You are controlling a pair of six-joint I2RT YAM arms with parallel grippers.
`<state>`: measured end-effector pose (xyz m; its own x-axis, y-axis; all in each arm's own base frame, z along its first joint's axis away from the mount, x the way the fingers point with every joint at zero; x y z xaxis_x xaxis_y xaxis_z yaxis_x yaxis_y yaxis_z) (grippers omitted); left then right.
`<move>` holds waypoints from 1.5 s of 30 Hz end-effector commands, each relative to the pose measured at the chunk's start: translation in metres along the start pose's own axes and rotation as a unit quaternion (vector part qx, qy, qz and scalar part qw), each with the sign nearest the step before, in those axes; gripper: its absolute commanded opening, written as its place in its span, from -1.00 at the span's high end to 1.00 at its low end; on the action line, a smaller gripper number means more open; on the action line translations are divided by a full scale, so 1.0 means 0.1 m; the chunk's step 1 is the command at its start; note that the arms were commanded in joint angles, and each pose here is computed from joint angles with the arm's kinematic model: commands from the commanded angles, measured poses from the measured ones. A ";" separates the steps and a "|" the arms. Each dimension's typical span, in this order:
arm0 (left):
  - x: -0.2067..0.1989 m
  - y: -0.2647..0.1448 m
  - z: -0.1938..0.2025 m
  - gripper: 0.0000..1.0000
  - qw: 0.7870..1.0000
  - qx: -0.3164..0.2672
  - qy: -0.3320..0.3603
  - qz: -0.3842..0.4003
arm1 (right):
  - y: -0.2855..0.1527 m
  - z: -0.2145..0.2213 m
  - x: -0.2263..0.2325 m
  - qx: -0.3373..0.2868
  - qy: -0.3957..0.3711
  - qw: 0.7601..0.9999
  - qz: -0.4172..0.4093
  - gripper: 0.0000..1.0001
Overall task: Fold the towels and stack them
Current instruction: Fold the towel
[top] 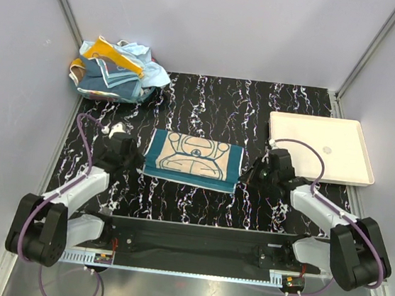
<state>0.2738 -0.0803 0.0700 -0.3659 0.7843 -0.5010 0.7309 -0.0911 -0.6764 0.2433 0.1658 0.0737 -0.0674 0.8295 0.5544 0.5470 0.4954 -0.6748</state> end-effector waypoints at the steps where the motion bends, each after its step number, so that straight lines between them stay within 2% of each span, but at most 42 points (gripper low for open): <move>1: -0.10 -0.08 -0.18 0.97 0.999 -0.035 0.008 0.016 | -0.08 -0.16 0.11 -0.027 -0.012 1.000 -0.006 0.95; 9: -0.12 -0.19 -0.26 0.95 0.999 -0.051 0.004 0.017 | -0.20 -0.23 0.20 -0.039 -0.016 0.999 -0.015 0.94; 19: 0.02 -0.12 -0.09 0.89 0.999 -0.033 -0.002 0.006 | -0.08 0.00 0.09 -0.013 0.001 1.000 -0.021 0.93; 21: 0.06 -0.10 -0.03 0.80 1.000 -0.028 -0.004 0.005 | -0.06 0.05 0.06 -0.009 0.004 1.000 -0.021 0.78; 22: 0.08 -0.10 -0.01 0.69 1.000 -0.026 -0.006 0.005 | -0.05 0.07 0.06 -0.005 0.004 1.000 -0.024 0.70; 24: 0.08 -0.11 0.01 0.53 1.000 -0.021 -0.005 0.006 | -0.05 0.09 0.05 -0.004 0.004 1.000 -0.024 0.45; 25: 0.07 -0.13 0.00 0.35 1.000 -0.021 -0.005 0.009 | -0.07 0.11 0.04 -0.002 0.005 1.000 -0.020 0.38; 26: 0.05 -0.16 -0.02 0.30 1.000 -0.021 -0.004 0.011 | -0.09 0.10 0.04 -0.003 0.004 1.000 -0.018 0.24; 29: -0.07 -0.30 -0.17 0.18 0.999 -0.038 0.000 0.020 | -0.20 0.02 0.04 -0.020 -0.004 1.000 -0.003 0.04; 34: -0.32 -0.48 -0.41 0.16 0.997 -0.061 0.006 0.049 | -0.33 -0.20 0.08 -0.052 -0.010 0.998 0.026 0.01; 38: -0.46 -0.38 -0.38 0.14 0.998 -0.028 0.016 0.056 | -0.27 -0.26 0.15 -0.034 -0.010 0.999 0.023 0.01; 40: -0.55 -0.34 -0.38 0.04 0.997 -0.022 0.024 0.064 | -0.21 -0.28 0.13 -0.035 -0.008 0.999 0.026 0.01; 45: -0.70 -0.07 -0.20 0.01 0.996 0.017 0.046 0.069 | -0.04 -0.24 0.04 -0.021 -0.003 0.999 0.046 0.06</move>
<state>0.2884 -0.1030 0.1106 -0.2875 0.8098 -0.5113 0.7337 -0.1570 -0.6611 0.2467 0.1572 0.0875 -0.0073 0.8627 0.5057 0.5565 0.4237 -0.7147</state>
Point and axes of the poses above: each gripper's point midway between its finger pads, its own y axis out along the fingers, its own x axis along the line the jaws close on, z = x × y, the point moved 2 cm from there along -y, back along the fingers, and after that the axes turned 4 degrees about -y, right-handed, at the moved point
